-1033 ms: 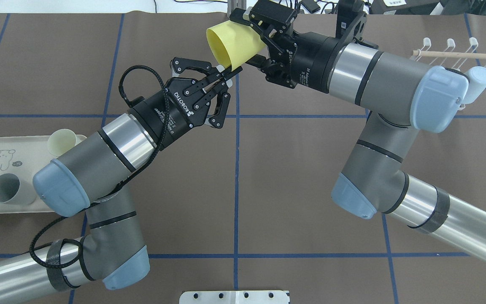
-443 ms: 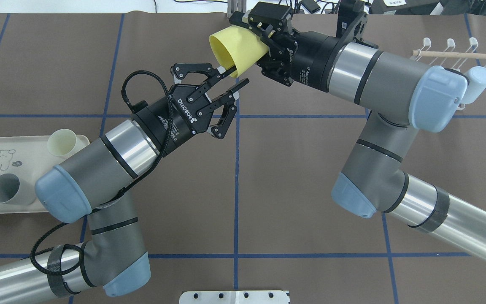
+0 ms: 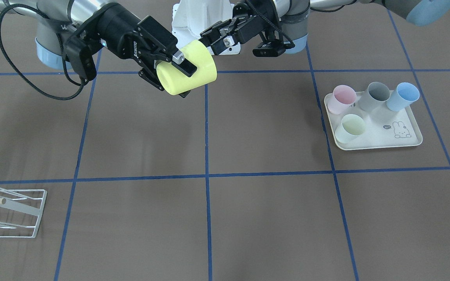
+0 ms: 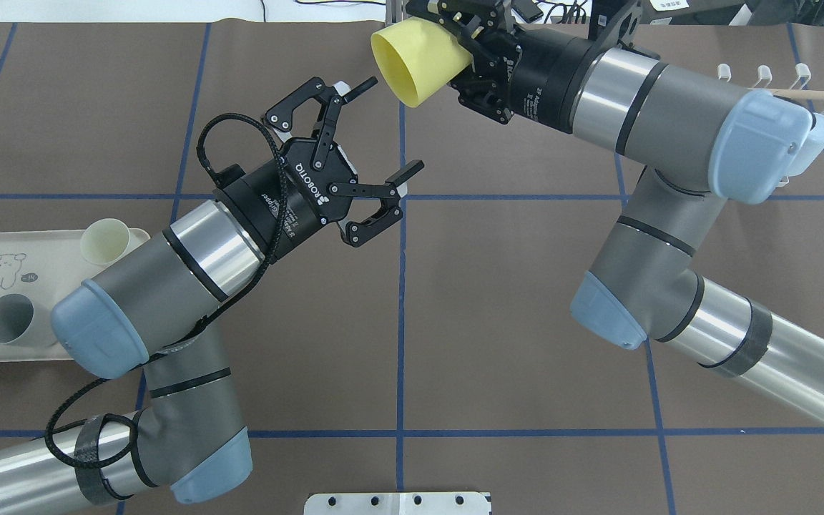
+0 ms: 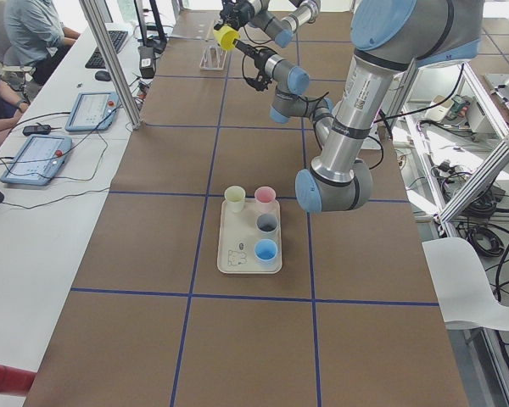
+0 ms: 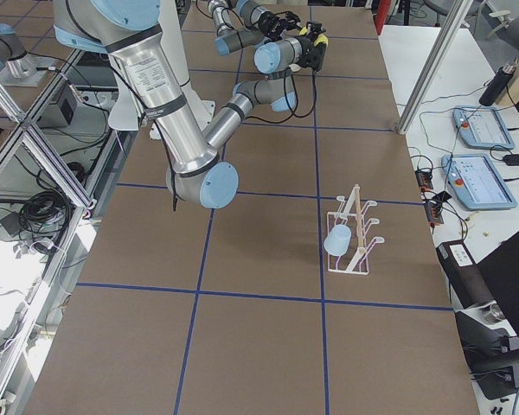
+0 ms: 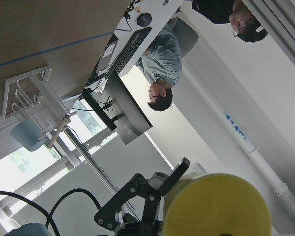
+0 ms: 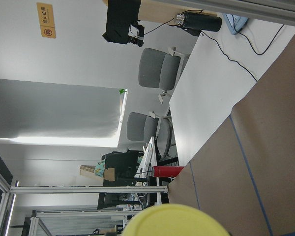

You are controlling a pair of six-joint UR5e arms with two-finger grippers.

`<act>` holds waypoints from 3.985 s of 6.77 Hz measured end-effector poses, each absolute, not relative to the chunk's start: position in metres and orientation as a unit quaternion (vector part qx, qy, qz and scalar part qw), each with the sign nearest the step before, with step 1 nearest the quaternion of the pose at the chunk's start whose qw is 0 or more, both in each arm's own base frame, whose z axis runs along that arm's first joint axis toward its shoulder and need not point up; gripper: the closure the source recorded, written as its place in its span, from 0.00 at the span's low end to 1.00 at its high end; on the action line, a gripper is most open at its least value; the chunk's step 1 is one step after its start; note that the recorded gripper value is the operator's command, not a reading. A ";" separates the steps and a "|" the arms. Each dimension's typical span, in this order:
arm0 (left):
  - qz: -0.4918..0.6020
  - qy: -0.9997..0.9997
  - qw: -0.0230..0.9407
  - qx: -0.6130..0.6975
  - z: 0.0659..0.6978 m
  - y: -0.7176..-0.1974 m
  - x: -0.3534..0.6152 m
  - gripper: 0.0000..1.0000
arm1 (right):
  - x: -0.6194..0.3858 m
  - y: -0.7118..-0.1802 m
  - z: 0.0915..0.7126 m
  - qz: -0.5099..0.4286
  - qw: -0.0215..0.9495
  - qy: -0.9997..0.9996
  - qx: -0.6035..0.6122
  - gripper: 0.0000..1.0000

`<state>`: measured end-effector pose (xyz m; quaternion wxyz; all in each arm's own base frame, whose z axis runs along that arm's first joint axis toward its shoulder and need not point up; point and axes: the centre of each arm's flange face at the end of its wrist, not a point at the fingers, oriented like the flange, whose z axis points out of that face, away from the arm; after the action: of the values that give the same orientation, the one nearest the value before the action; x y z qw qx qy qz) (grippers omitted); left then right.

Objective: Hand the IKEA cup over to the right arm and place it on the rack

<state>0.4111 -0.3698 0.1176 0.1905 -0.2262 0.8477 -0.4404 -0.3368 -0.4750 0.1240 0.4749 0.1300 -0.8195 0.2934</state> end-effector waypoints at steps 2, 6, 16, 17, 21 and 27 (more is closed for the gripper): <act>-0.424 0.860 0.217 -0.185 0.132 -0.358 0.383 0.00 | -0.302 -0.506 0.134 0.294 0.489 -0.807 0.152 1.00; -0.401 0.814 0.417 -0.057 0.166 -0.362 0.338 0.01 | -0.206 -0.589 0.220 0.240 0.616 -0.700 0.271 1.00; -0.115 0.505 0.843 0.147 0.341 -0.423 0.164 0.00 | -0.101 -0.690 0.433 0.107 0.848 -0.270 0.444 1.00; -0.095 0.485 0.855 0.155 0.362 -0.430 0.154 0.00 | -0.098 -0.689 0.445 0.102 0.854 -0.258 0.441 1.00; -0.083 0.468 0.866 0.154 0.384 -0.437 0.150 0.00 | -0.090 -0.678 0.517 0.106 0.847 -0.239 0.463 1.00; -0.084 0.468 0.866 0.153 0.385 -0.437 0.150 0.00 | -0.100 -0.650 0.552 0.135 0.832 -0.251 0.476 1.00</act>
<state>0.1499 -0.4373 0.3852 0.8664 0.1532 0.4679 -0.0835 -0.1003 -0.6499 0.5521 0.8322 0.4758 -0.2509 0.1345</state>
